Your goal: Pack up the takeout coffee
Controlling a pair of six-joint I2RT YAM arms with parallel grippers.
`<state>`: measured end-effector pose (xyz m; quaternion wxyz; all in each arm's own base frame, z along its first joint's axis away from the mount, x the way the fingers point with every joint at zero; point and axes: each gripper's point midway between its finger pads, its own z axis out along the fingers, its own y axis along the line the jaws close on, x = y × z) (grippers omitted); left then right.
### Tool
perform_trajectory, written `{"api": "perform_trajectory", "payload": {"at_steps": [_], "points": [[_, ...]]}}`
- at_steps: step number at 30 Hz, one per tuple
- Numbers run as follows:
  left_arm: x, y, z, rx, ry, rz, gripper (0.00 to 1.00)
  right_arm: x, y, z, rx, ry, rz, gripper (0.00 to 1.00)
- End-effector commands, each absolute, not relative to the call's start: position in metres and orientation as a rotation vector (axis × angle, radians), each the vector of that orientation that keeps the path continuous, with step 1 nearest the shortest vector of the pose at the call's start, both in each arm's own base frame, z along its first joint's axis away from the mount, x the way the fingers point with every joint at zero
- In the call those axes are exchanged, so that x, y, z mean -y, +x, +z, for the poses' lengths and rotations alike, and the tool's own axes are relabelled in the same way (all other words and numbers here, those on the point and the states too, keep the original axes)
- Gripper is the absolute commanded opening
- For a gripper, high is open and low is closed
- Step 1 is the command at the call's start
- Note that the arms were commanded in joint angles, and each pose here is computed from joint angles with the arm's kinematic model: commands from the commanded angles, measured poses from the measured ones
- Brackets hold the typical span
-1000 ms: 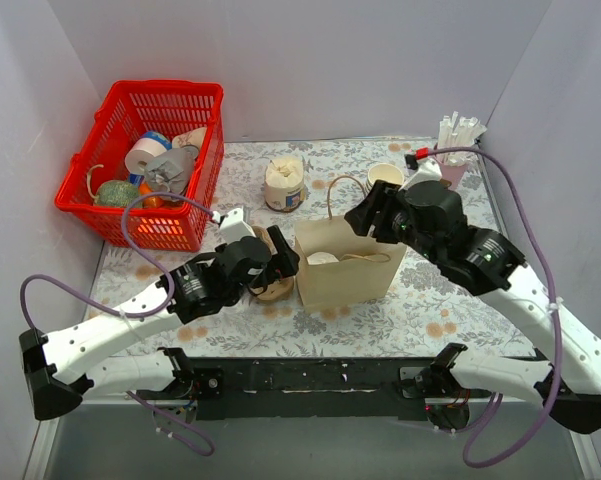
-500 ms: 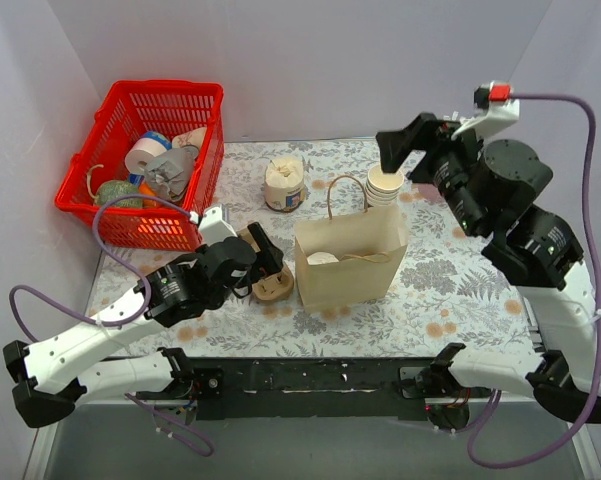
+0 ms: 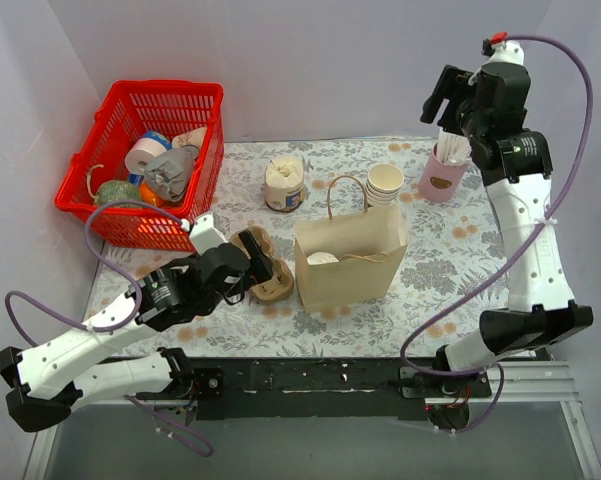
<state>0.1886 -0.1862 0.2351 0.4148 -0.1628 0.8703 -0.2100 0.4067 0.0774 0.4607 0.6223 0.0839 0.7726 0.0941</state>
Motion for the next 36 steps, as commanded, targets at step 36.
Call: {"api": "perform_trajectory", "payload": {"at_steps": [36], "points": [[0.160, 0.175, 0.191, -2.261, -0.398, -0.392, 0.98, 0.026, 0.511, 0.263, -2.210, 0.250, -0.247, 0.58]]}}
